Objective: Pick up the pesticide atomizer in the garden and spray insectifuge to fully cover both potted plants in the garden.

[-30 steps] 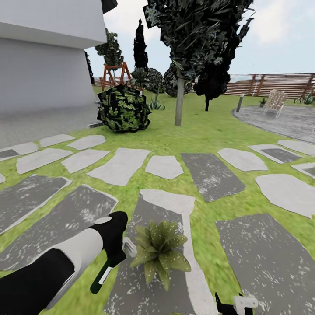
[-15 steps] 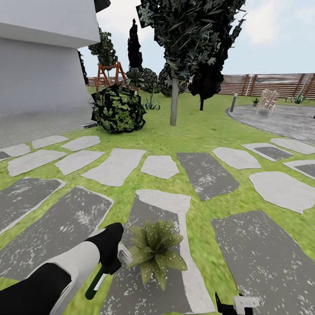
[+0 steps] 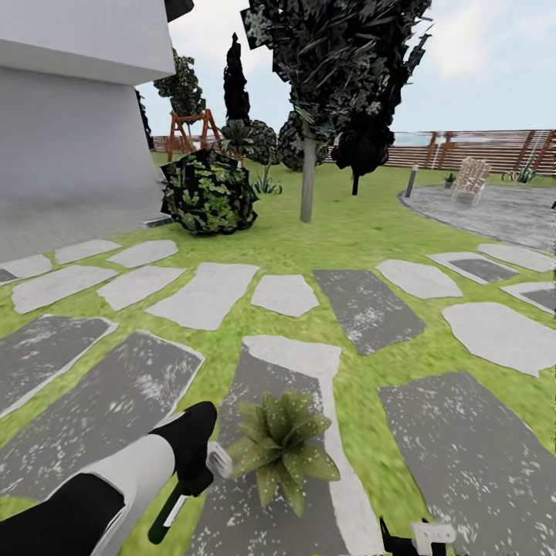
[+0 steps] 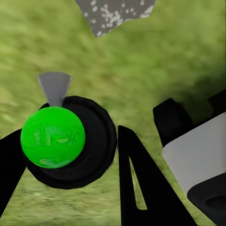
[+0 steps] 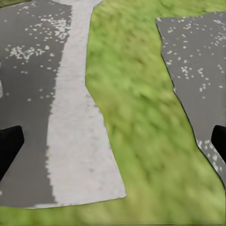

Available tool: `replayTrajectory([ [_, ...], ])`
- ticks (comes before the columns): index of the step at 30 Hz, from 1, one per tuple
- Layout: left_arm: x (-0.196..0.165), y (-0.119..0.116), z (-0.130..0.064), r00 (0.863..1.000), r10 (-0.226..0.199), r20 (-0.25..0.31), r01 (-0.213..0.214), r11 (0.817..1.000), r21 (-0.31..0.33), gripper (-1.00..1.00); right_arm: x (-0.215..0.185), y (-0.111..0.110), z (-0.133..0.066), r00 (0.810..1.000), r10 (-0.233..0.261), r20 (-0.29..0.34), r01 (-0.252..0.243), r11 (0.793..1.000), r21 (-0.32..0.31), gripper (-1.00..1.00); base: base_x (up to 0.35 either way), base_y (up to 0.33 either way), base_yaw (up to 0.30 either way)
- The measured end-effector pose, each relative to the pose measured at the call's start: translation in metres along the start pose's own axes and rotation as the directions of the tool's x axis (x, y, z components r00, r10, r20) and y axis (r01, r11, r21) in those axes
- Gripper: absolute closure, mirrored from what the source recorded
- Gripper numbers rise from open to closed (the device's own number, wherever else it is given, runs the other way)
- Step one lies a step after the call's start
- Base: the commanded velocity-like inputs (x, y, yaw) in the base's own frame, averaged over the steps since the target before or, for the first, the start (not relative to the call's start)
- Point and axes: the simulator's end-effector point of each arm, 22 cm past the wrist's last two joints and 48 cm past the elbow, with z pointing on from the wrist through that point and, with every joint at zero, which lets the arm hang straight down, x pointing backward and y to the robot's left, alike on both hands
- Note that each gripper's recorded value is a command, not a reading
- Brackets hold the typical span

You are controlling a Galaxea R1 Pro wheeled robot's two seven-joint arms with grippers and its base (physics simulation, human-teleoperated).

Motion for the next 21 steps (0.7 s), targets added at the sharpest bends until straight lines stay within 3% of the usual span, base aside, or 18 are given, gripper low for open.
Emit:
replayTrajectory([
  [10,0.0001,0.0006,0.0000,1.000,0.000,0.001,0.000,1.000,-0.001,1.00,0.0000,-0.0013,0.0000,1.000,-0.001,0.000,0.001,1.000,0.002,-1.00,0.004,0.307,-0.259],
  [21,-0.0032,-0.0017,-0.0016,1.000,0.005,0.007,-0.005,1.000,-0.001,1.00,0.0001,-0.0014,-0.0001,1.000,0.000,0.000,0.000,1.000,0.002,-1.00,0.136,0.299,-0.266],
])
